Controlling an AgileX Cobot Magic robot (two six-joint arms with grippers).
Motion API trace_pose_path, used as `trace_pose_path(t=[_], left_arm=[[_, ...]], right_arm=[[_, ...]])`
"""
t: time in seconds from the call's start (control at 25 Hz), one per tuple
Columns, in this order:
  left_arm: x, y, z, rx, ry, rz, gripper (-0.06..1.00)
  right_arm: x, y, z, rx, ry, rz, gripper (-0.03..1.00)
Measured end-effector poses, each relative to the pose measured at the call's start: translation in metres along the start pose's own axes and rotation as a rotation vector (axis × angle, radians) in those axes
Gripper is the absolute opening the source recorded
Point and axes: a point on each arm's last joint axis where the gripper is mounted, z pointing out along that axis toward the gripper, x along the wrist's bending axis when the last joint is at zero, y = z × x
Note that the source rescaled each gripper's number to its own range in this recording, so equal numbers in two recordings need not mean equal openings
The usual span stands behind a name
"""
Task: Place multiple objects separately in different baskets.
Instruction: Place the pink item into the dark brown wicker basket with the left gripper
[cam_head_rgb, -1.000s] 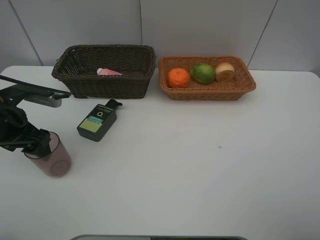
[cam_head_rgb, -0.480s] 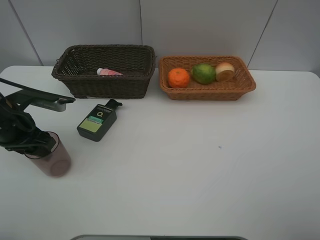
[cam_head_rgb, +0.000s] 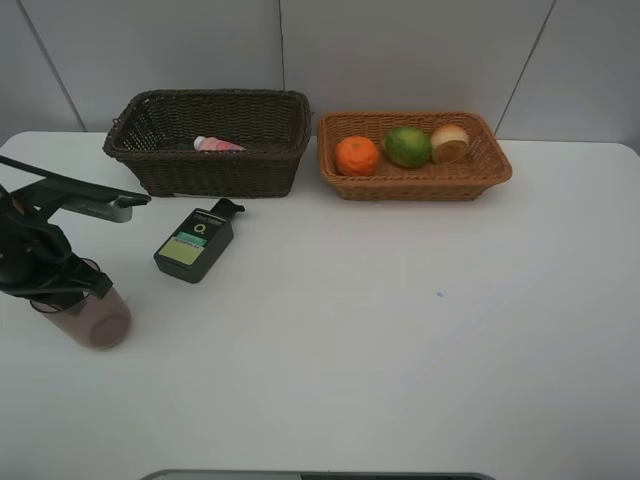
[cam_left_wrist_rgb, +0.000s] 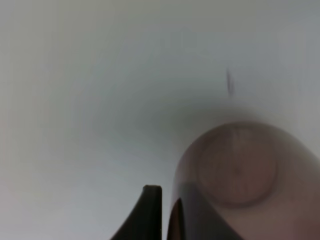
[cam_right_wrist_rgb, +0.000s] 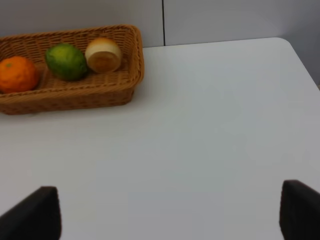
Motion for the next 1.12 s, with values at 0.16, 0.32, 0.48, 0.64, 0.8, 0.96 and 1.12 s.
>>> trace_pose_path(t=[0.16, 0.32, 0.48, 0.64, 0.8, 0.96, 1.12], left_arm=[[0.0, 0.0, 0.0, 0.0, 0.0, 0.0, 0.0], [0.0, 0.0, 0.0, 0.0, 0.0, 0.0, 0.0], [0.0, 0.0, 0.0, -0.001, 0.0, 0.0, 0.0], [0.0, 0.0, -0.003, -0.013, 0.003, 0.0, 0.0], [0.001, 0.002, -0.019, -0.056, 0.012, -0.008, 0.0], [0.004, 0.016, -0.045, -0.097, 0.019, -0.046, 0.0], [0.009, 0.04, -0.075, -0.138, 0.029, -0.102, 0.0]], right_arm=[[0.0, 0.0, 0.0, 0.0, 0.0, 0.0, 0.93], [0.0, 0.0, 0.0, 0.0, 0.0, 0.0, 0.93], [0.0, 0.0, 0.0, 0.0, 0.0, 0.0, 0.93], [0.0, 0.0, 0.0, 0.0, 0.0, 0.0, 0.93], [0.0, 0.0, 0.0, 0.0, 0.0, 0.0, 0.93], [0.0, 0.0, 0.0, 0.0, 0.0, 0.0, 0.93], [0.0, 0.0, 0.0, 0.0, 0.0, 0.0, 0.93]])
